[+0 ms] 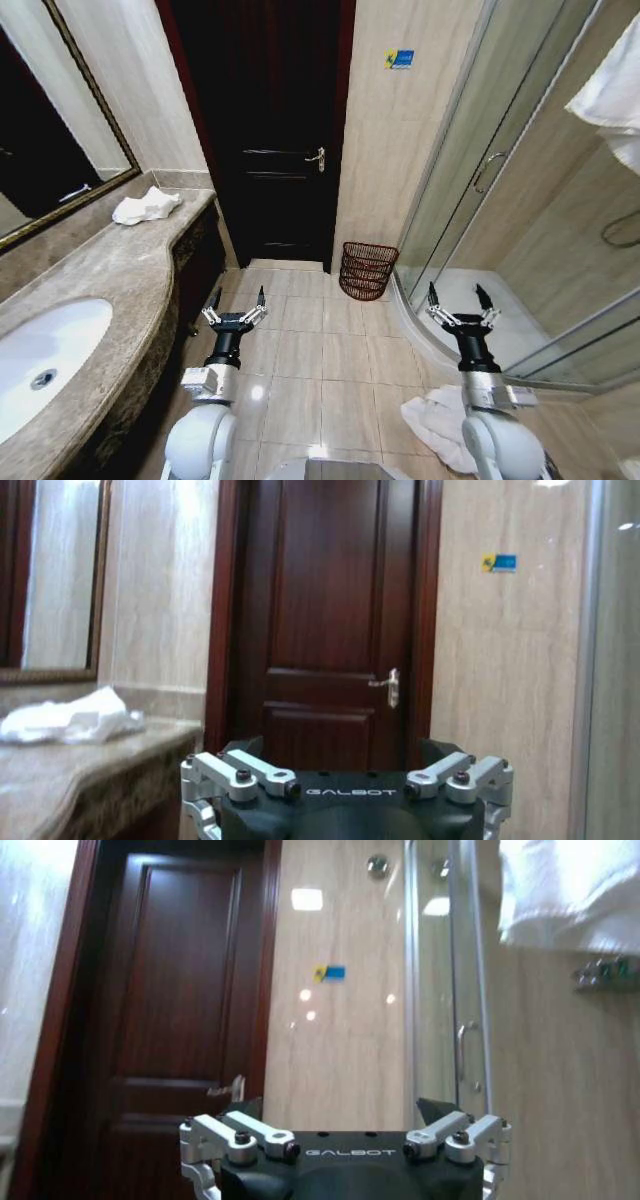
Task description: Discard the used towel into the hamper.
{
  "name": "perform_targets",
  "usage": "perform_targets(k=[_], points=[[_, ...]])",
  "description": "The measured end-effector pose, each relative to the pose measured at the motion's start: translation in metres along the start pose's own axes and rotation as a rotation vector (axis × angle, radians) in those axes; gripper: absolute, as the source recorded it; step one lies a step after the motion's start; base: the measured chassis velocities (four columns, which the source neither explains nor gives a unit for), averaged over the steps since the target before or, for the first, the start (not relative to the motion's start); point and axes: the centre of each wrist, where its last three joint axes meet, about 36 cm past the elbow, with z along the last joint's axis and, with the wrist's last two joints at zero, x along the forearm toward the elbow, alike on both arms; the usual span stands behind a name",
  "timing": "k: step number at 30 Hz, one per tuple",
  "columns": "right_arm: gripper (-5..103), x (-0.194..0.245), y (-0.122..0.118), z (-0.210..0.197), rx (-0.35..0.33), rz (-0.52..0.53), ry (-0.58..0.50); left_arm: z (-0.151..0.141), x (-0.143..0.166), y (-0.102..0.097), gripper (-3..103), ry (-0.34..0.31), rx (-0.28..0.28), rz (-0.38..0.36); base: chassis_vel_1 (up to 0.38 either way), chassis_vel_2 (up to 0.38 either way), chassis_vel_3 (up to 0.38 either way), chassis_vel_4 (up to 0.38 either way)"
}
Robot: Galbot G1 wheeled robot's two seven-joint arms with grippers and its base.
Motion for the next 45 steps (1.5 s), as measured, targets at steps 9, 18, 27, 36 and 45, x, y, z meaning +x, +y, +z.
perform_targets(k=[9, 18, 27, 36, 45], points=[[100, 0.003, 0.009, 0.000, -0.066, -0.003, 0.107, 0.019, 0.003, -0.003, 100, 0.057, -0.007, -0.059, 0.000, 0.000, 0.000, 0.000], [100, 0.010, 0.017, 0.005, -0.107, 0.004, 0.128, 0.021, -0.004, -0.007, 100, 0.023, -0.043, -0.058, 0.000, 0.000, 0.000, 0.000], [100, 0.014, 0.019, 0.012, -0.101, 0.019, 0.131, 0.019, -0.004, -0.007, 100, 0.013, -0.053, -0.033, 0.000, 0.000, 0.000, 0.000], [100, 0.014, 0.019, 0.010, -0.088, 0.013, 0.119, 0.026, -0.004, -0.006, 100, -0.026, -0.069, -0.023, -0.085, 0.074, 0.091, -0.095], [100, 0.012, 0.022, 0.006, -0.097, 0.022, 0.103, 0.038, -0.013, 0.003, 100, -0.115, -0.213, -0.029, -0.141, 0.145, 0.136, -0.149]])
